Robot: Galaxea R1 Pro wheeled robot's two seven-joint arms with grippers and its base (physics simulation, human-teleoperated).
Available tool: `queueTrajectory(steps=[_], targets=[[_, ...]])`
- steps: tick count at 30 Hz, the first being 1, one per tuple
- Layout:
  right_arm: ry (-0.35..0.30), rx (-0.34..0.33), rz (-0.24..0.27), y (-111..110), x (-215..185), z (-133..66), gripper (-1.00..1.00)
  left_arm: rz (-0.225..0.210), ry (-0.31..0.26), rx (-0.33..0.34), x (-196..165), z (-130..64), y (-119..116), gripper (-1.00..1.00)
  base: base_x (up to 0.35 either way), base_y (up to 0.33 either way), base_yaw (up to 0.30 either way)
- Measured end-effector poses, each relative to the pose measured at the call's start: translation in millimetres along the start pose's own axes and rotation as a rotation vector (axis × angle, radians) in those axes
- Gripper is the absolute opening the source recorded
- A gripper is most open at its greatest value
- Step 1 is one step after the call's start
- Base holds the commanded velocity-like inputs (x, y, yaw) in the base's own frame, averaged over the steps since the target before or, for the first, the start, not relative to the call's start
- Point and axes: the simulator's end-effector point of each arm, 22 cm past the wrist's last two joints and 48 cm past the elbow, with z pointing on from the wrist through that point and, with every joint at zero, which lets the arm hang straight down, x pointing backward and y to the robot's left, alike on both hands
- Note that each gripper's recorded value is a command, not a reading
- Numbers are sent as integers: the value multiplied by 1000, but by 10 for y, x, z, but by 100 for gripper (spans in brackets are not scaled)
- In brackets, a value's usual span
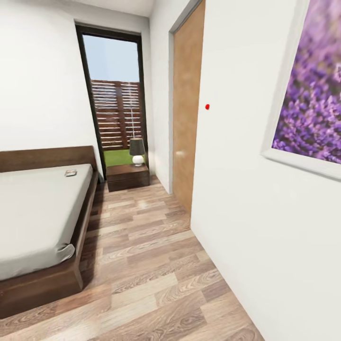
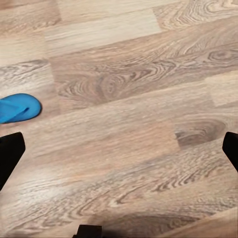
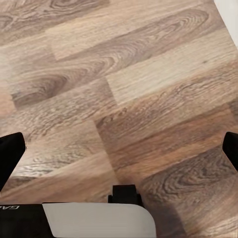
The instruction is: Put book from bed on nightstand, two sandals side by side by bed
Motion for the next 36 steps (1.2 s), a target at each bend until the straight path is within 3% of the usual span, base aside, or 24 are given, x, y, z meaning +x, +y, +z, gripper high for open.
queueTrajectory(steps=[36], targets=[[0, 0, 0, 0, -3, 1, 100, 0, 1, 0, 6, -1, 0, 100, 0, 0, 290]])
